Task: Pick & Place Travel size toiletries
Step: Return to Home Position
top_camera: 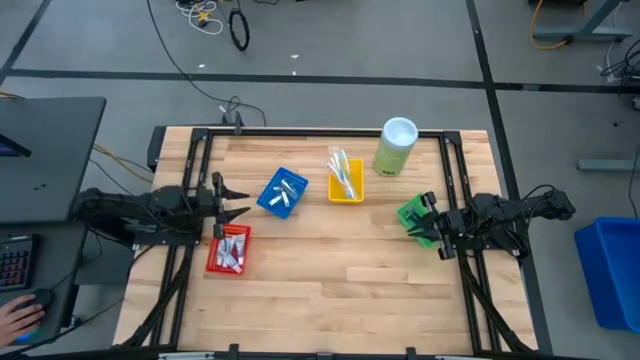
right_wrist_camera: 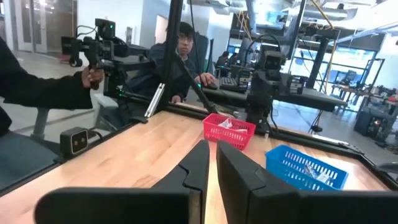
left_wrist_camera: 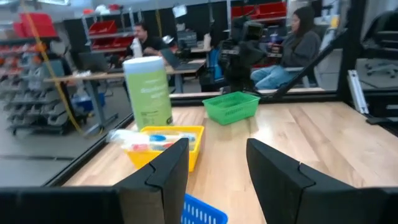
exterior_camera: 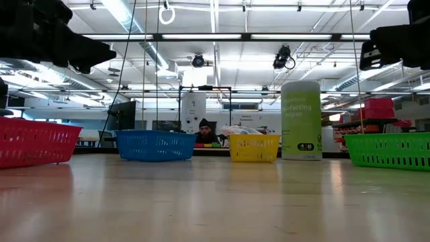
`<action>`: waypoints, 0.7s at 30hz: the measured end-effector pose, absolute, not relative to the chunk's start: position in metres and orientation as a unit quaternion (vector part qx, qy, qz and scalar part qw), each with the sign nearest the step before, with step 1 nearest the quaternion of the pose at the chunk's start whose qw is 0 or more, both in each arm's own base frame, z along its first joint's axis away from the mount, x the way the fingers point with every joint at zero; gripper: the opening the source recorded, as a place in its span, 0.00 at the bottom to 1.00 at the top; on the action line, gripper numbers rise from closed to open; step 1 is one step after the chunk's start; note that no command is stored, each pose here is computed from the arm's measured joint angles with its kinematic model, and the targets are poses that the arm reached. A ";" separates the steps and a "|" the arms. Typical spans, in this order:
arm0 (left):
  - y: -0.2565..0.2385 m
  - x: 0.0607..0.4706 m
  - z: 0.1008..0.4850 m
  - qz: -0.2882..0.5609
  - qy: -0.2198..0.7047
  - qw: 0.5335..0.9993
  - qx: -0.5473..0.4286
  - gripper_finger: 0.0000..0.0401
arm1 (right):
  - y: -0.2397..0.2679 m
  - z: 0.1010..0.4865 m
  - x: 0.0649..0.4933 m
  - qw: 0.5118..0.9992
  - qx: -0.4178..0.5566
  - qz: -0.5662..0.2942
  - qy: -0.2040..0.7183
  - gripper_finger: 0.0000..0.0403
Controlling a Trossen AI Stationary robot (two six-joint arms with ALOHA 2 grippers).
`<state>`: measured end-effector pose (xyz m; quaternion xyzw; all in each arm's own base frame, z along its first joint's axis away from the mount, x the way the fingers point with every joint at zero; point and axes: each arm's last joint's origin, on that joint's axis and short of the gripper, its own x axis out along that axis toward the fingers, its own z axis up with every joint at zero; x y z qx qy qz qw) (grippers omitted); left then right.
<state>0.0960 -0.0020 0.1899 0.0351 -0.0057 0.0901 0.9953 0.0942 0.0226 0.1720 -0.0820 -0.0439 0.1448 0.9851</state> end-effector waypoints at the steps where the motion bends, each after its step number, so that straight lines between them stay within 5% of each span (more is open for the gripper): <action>1: -0.002 0.097 0.187 0.084 -0.011 0.996 0.040 0.42 | 0.023 0.172 0.094 0.985 -0.082 0.145 -0.044 0.10; 21: -0.003 0.101 0.173 0.072 -0.028 0.997 0.003 0.42 | 0.023 0.172 0.094 0.985 -0.080 0.145 -0.043 0.10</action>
